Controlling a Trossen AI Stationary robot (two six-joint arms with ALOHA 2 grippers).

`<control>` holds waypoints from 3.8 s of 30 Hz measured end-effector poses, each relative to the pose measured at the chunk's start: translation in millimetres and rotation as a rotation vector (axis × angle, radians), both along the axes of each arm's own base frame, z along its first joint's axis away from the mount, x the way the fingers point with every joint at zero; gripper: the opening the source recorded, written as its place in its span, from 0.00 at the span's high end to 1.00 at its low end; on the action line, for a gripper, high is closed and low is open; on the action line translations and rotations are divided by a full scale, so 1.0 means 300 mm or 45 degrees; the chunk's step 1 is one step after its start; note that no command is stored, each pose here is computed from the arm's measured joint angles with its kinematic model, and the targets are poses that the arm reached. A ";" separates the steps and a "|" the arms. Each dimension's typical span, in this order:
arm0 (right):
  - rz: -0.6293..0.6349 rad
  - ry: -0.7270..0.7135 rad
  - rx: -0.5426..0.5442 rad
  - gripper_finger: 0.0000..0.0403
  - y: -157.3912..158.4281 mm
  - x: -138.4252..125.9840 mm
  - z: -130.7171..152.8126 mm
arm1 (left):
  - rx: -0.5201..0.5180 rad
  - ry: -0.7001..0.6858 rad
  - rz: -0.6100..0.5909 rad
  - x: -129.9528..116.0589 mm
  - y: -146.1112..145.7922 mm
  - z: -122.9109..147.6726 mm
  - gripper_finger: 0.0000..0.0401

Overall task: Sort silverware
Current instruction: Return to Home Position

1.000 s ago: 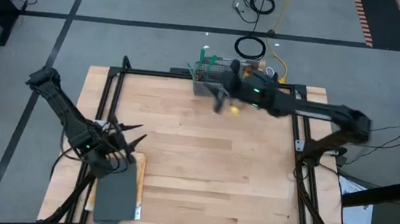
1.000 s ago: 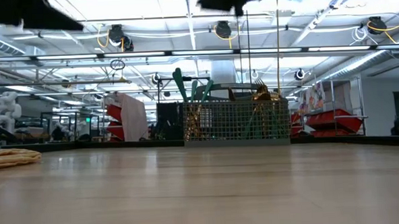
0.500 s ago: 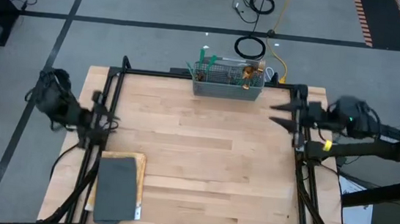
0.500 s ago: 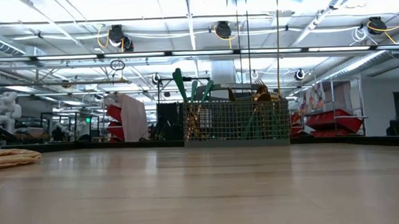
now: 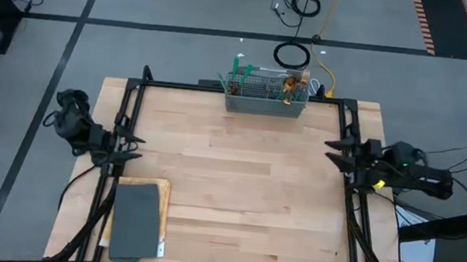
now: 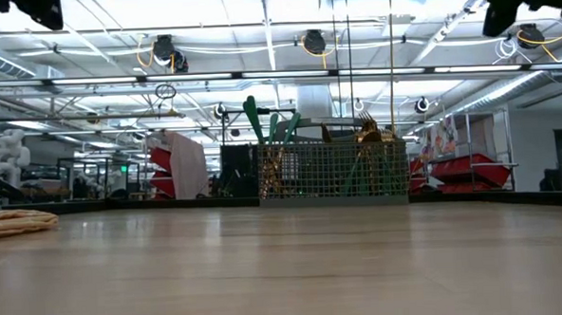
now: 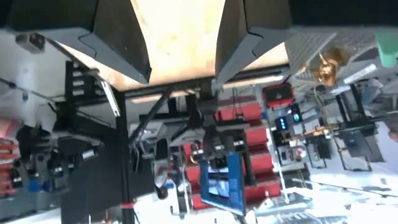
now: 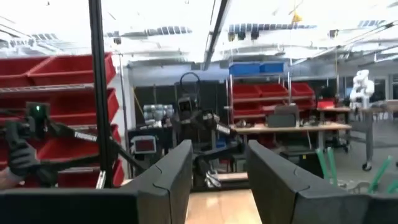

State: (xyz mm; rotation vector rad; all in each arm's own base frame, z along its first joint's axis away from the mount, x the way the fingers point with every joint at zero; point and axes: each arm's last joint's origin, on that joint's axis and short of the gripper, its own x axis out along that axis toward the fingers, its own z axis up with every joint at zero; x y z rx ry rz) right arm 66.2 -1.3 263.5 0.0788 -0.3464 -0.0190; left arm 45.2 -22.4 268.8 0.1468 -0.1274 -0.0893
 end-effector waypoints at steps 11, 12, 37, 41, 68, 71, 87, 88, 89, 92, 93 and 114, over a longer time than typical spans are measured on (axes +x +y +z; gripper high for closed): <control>0.077 0.005 0.049 0.65 0.012 0.069 -0.153 | -0.148 0.034 -0.002 0.061 -0.067 -0.161 0.53; 0.084 0.000 0.044 0.65 0.014 0.072 -0.166 | -0.164 0.039 0.011 0.068 -0.073 -0.185 0.53; 0.101 0.319 -0.056 0.65 0.029 0.102 -0.291 | -0.171 0.143 0.297 0.118 -0.070 -0.334 0.53; 0.102 0.361 -0.055 0.65 0.029 0.103 -0.301 | -0.206 0.157 0.359 0.135 -0.053 -0.340 0.53; 0.102 0.401 -0.091 0.65 0.029 0.103 -0.312 | -0.066 0.261 -0.294 0.173 -0.037 -0.364 0.53; 0.104 0.405 -0.102 0.65 0.030 0.103 -0.312 | -0.077 0.258 -0.240 0.176 -0.028 -0.363 0.53; 0.101 0.402 -0.114 0.65 0.029 0.103 -0.312 | -0.082 0.224 -0.098 0.181 -0.013 -0.357 0.53; 0.101 0.402 -0.114 0.65 0.029 0.103 -0.312 | -0.082 0.224 -0.098 0.181 -0.014 -0.357 0.53; 0.101 0.402 -0.114 0.65 0.029 0.103 -0.312 | -0.082 0.224 -0.098 0.181 -0.014 -0.357 0.53; 0.101 0.402 -0.114 0.65 0.029 0.103 -0.312 | -0.082 0.223 -0.099 0.181 -0.014 -0.356 0.53; 0.101 0.402 -0.114 0.65 0.029 0.103 -0.312 | -0.082 0.223 -0.099 0.181 -0.014 -0.356 0.53; 0.100 0.402 -0.113 0.65 0.029 0.103 -0.312 | -0.082 0.222 -0.105 0.181 -0.014 -0.357 0.53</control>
